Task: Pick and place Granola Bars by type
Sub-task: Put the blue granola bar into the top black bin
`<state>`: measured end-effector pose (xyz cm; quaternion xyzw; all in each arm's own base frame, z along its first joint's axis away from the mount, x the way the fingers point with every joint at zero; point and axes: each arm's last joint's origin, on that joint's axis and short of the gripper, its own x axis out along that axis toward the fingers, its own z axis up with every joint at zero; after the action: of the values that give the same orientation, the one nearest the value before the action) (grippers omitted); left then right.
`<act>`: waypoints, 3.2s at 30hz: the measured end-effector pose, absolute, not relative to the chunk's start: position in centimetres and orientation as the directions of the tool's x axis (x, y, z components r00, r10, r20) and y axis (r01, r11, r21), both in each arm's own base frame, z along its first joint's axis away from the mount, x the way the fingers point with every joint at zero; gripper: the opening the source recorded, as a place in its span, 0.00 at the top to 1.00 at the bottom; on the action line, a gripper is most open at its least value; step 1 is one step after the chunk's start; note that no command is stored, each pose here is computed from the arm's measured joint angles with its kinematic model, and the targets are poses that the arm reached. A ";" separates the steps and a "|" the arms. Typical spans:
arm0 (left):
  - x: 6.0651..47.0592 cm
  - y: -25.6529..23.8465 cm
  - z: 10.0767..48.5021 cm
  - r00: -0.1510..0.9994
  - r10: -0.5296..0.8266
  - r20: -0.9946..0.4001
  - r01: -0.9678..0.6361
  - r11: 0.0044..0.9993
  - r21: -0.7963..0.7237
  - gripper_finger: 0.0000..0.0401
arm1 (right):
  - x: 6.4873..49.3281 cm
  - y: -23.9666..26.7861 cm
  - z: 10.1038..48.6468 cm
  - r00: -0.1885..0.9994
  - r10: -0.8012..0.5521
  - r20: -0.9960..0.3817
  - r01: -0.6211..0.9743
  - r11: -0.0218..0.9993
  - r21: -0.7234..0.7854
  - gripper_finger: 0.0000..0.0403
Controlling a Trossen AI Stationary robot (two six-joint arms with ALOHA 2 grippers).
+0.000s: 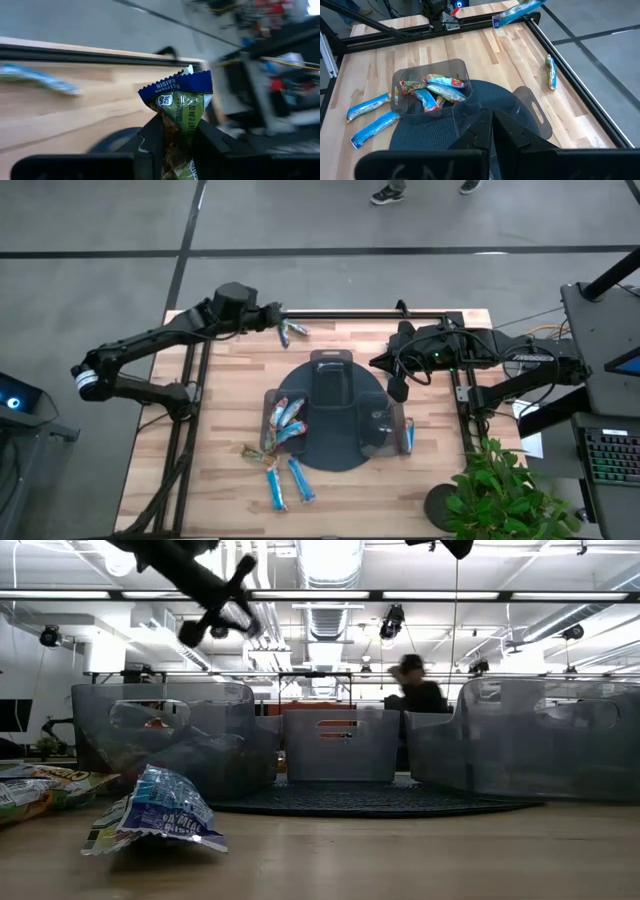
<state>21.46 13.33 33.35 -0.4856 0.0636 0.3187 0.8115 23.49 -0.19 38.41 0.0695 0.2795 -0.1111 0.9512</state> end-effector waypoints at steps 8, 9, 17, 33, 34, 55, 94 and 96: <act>24.6 13.1 33.0 0.877 0.367 -0.311 -0.449 0.395 -0.801 0.84 | 23.5 -0.2 38.4 0.820 -0.173 -0.546 0.252 0.965 0.073 0.98; 25.0 13.0 32.7 0.881 0.350 -0.319 -0.448 0.397 -0.801 0.84 | 23.5 -0.2 38.4 0.820 -0.173 -0.546 0.252 0.965 0.073 0.98; 28.5 11.3 30.3 0.922 0.156 -0.354 -0.382 0.510 -0.770 0.84 | 23.5 -0.2 38.4 0.820 -0.173 -0.545 0.252 0.965 0.073 0.98; 33.4 7.9 27.5 0.952 0.015 -0.306 -0.167 0.862 -0.478 0.84 | 23.6 -0.2 38.5 0.826 -0.173 -0.537 0.251 0.965 0.076 0.98; 33.5 7.9 27.3 0.951 0.015 -0.310 -0.161 0.877 -0.452 0.84 | 23.6 -0.2 38.5 0.826 -0.173 -0.537 0.252 0.965 0.076 0.98; 34.2 8.4 24.6 0.900 0.078 -0.429 -0.277 0.862 -0.424 0.84 | 23.6 -0.2 38.5 0.827 -0.172 -0.535 0.251 0.965 0.077 0.98; 35.2 8.9 30.0 0.920 0.067 -0.387 -0.235 0.883 -0.406 0.50 | 23.6 -0.2 38.5 0.825 -0.185 -0.533 0.271 0.959 0.086 0.98; 35.3 8.6 31.2 0.922 0.047 -0.383 -0.207 0.898 -0.389 0.55 | 23.6 -0.3 38.5 0.824 -0.195 -0.533 0.279 0.957 0.080 0.98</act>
<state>35.31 8.59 31.20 -0.2164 0.1854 0.0665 0.9562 23.57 -0.25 38.53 0.0773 0.2697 -0.1245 0.9517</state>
